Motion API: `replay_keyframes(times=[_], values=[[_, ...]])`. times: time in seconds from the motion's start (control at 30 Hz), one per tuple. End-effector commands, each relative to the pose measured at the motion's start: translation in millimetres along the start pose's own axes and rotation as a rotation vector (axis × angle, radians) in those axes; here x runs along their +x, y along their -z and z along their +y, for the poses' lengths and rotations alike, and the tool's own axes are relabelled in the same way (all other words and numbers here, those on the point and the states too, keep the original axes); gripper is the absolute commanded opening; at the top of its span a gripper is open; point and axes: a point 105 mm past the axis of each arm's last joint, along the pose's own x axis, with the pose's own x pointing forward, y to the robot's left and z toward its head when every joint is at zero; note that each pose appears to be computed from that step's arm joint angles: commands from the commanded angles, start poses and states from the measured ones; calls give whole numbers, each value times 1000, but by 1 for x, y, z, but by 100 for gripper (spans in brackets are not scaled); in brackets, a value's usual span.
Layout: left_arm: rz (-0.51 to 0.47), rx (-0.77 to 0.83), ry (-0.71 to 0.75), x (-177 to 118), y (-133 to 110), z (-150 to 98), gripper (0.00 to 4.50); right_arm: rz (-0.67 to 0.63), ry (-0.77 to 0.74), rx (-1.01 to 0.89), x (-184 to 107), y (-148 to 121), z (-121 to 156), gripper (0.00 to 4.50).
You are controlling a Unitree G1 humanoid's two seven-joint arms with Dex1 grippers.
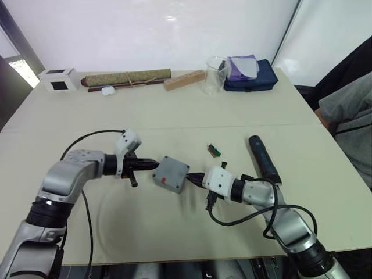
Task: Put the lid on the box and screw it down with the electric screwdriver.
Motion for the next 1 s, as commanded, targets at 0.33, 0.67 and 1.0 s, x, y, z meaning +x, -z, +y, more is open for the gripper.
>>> replay_keyframes(times=[0.33,0.67,1.0], values=[[-39,32,50,8,-11,-12,0,-43,16,-31,3,-12,-5,5],[-35,36,67,13,-12,-14,0,-43,7,-38,0,-14,-4,5],[-18,38,57,8,-8,-12,0,-56,-26,-28,3,-17,3,5]])
